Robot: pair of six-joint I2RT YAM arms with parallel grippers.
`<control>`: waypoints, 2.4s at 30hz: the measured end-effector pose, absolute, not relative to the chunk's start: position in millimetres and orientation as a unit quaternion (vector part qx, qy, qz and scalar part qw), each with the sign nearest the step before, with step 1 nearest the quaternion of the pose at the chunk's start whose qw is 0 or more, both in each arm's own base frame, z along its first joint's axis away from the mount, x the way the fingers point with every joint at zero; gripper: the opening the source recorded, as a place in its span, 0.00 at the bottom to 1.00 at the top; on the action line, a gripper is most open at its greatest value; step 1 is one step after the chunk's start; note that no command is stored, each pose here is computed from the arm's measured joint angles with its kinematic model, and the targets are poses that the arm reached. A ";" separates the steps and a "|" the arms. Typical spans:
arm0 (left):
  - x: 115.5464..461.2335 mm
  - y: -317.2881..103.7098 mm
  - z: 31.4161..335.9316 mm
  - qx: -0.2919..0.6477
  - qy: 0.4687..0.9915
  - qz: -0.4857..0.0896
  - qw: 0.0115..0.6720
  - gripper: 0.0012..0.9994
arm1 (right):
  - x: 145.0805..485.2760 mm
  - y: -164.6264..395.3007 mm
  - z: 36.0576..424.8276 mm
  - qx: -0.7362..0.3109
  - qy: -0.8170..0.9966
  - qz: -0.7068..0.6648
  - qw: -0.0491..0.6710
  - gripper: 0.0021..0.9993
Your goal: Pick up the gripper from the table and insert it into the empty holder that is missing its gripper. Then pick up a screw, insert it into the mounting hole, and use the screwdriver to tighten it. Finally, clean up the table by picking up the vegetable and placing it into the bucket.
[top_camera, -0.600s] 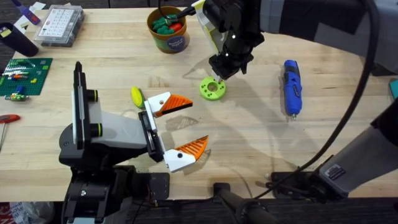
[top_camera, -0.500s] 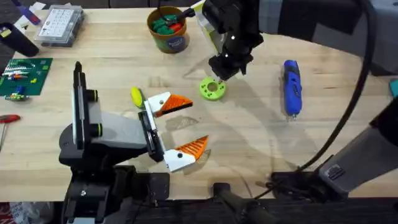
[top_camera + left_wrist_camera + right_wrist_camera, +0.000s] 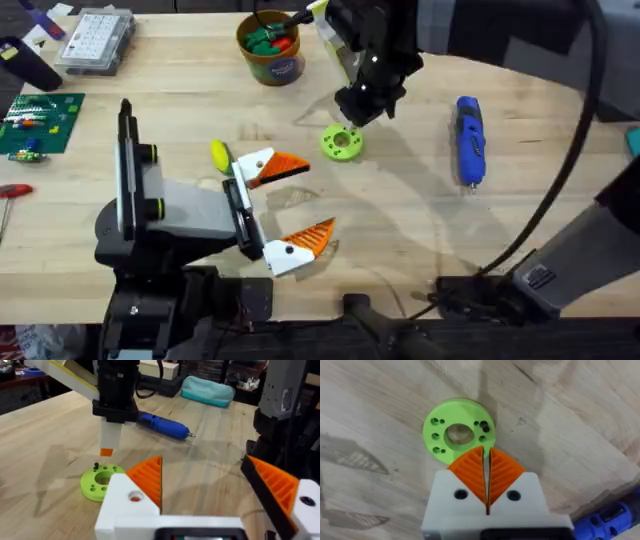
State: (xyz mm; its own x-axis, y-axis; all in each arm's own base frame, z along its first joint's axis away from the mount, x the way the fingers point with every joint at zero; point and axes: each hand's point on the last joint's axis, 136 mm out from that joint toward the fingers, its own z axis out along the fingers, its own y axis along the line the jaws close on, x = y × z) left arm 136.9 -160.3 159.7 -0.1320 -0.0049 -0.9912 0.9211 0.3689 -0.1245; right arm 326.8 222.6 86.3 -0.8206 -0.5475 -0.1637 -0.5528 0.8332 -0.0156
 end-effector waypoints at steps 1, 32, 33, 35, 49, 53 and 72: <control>136.8 -160.4 159.7 0.369 0.621 -0.424 0.546 0.99 | 326.9 222.6 86.4 -0.288 0.954 0.016 0.081 0.00; 136.9 -160.3 159.7 0.368 0.622 -0.424 0.546 0.99 | 324.7 221.0 116.5 -0.270 0.956 0.029 0.112 0.99; 136.8 -160.3 159.7 0.369 0.621 -0.424 0.546 0.99 | 325.2 221.3 116.6 -0.268 0.956 0.029 0.113 0.97; 136.9 -160.3 159.7 0.369 0.621 -0.424 0.546 0.99 | 326.4 222.1 116.4 -0.264 0.957 0.030 0.115 0.91; 136.9 -160.3 159.7 0.368 0.622 -0.424 0.546 0.99 | 340.6 232.8 98.8 -0.243 0.962 0.038 0.122 0.73; 136.9 -160.3 159.7 0.368 0.622 -0.424 0.546 0.99 | 341.6 232.1 98.8 -0.241 0.962 0.038 0.123 0.71; 136.9 -160.3 159.7 0.369 0.621 -0.424 0.546 0.99 | 333.4 215.4 86.0 -0.212 0.974 0.024 0.081 0.65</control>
